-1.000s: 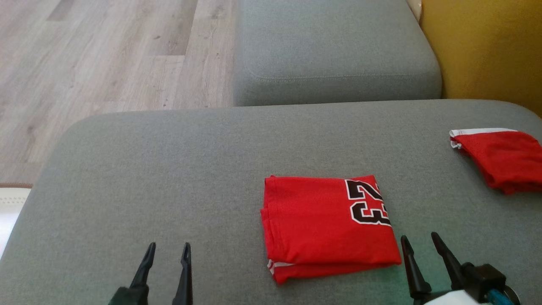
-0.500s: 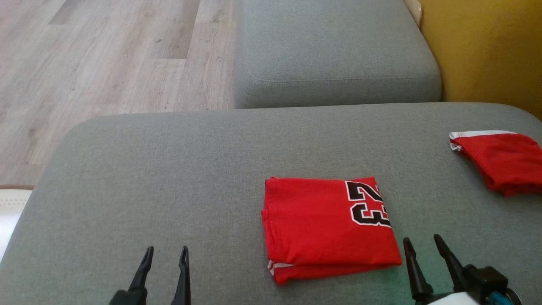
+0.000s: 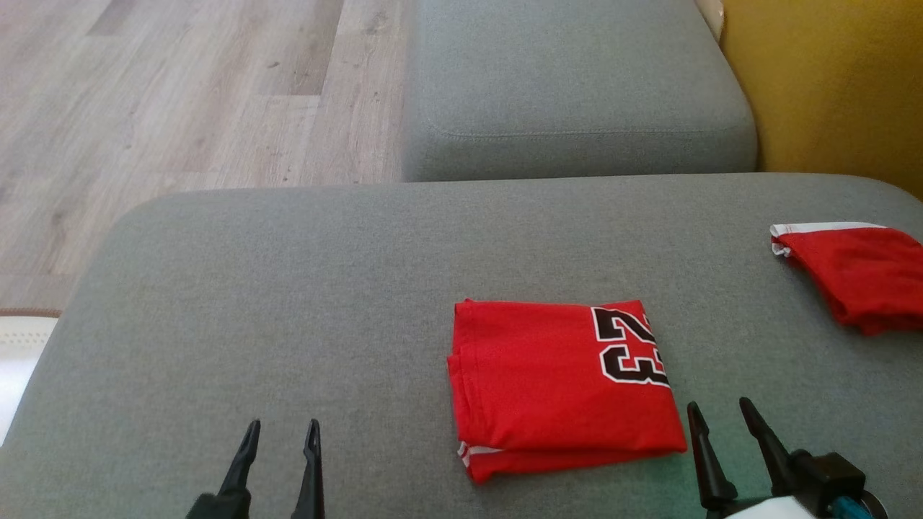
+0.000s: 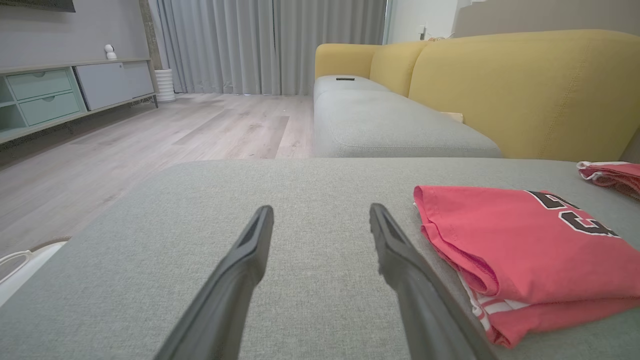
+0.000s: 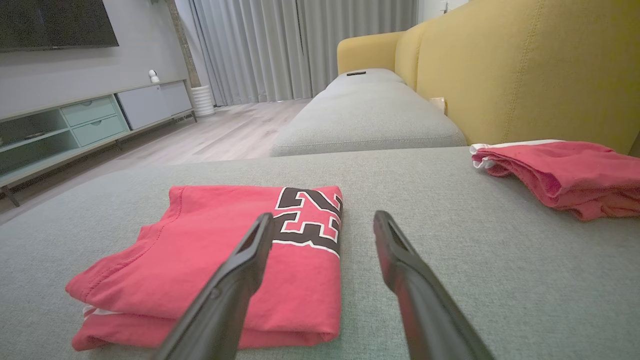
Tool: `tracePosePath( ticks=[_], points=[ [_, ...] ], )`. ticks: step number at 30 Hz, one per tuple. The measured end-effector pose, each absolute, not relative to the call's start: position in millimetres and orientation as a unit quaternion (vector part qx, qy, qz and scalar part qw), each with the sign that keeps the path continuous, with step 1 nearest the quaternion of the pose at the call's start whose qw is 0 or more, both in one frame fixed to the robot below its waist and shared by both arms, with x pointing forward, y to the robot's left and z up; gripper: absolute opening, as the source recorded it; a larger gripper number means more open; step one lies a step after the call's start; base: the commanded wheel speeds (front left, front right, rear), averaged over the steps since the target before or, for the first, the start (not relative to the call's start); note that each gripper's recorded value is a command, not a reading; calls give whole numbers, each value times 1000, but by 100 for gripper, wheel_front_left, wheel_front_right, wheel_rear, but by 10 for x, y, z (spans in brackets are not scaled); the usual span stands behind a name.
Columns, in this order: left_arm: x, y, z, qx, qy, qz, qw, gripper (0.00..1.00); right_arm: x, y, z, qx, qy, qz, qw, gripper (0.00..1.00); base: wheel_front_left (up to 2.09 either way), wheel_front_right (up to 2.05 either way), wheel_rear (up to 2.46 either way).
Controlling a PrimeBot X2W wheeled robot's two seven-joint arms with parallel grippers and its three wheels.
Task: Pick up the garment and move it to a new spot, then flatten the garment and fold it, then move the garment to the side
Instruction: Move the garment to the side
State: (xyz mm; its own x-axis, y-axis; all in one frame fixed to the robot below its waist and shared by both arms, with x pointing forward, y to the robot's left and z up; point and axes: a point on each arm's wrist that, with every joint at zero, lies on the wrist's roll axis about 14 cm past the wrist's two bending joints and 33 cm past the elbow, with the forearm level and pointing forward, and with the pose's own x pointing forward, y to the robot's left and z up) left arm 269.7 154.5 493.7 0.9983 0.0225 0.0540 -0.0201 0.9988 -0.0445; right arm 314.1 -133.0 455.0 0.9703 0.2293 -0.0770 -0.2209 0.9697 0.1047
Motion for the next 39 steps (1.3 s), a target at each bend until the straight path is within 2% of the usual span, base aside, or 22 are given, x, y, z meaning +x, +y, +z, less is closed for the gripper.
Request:
tracePosePath(
  ticks=[20, 25, 34, 39],
  points=[
    [2737, 1549, 4814, -22, -2, 15, 1000, 100, 3229, -1329, 4422, 53, 68, 110, 990, 100, 0, 0, 0],
    [2801, 1507, 4805, -23, 3, 11, 1000, 100, 3386, -1325, 4283, 80, 95, 105, 987, 100, 0, 0, 0],
    [2922, 1393, 4751, -24, 15, -5, 1000, 100, 3852, -1311, 4017, 152, 235, 119, 952, 100, 0, 0, 0],
    [2997, 1352, 4733, -25, 20, -11, 999, 100, 3824, -1292, 3766, 155, 321, 134, 924, 100, 0, 0, 0]
  ],
)
